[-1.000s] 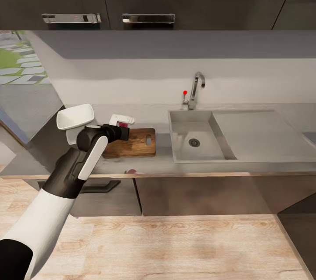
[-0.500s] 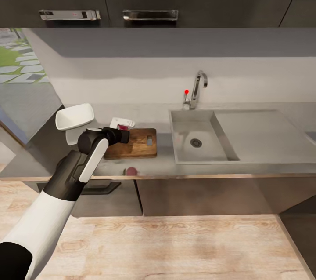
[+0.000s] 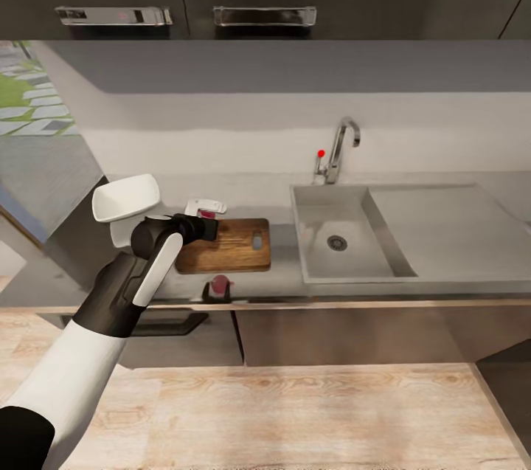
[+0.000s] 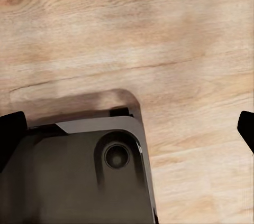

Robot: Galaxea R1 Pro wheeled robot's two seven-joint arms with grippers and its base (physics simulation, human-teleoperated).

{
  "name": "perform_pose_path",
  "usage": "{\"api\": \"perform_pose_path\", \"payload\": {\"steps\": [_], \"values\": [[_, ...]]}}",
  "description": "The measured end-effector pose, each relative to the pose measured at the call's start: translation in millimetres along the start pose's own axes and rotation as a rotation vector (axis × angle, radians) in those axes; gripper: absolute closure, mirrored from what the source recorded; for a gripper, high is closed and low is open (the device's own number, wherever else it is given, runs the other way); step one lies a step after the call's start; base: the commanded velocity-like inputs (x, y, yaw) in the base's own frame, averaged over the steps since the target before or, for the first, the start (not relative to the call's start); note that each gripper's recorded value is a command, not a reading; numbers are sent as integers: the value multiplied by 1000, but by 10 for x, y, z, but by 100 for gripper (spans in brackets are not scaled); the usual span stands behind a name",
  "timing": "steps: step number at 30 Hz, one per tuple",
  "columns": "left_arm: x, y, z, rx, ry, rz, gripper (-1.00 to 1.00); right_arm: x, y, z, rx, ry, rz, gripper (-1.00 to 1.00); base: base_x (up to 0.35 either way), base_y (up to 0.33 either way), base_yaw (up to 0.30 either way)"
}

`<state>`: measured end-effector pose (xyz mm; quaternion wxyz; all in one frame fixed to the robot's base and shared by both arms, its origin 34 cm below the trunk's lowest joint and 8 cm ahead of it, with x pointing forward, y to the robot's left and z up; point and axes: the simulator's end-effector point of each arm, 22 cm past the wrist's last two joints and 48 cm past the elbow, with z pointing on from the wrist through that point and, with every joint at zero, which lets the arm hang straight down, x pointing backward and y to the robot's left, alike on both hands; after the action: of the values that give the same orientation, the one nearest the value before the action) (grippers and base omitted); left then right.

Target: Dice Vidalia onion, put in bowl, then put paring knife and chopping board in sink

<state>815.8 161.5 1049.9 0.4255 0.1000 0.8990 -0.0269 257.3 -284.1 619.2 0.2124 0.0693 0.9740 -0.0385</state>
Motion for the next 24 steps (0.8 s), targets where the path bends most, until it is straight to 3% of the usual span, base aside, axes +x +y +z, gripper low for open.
{"api": "perform_pose_path", "payload": {"steps": [6,24], "values": [[40,-10,38,2,8,0,100,30,-7,-1,1,7,-1,-100,0,-184,0],[175,-10,151,5,33,-3,100,121,-22,-7,4,30,-4,-100,0,-7,0]]}}
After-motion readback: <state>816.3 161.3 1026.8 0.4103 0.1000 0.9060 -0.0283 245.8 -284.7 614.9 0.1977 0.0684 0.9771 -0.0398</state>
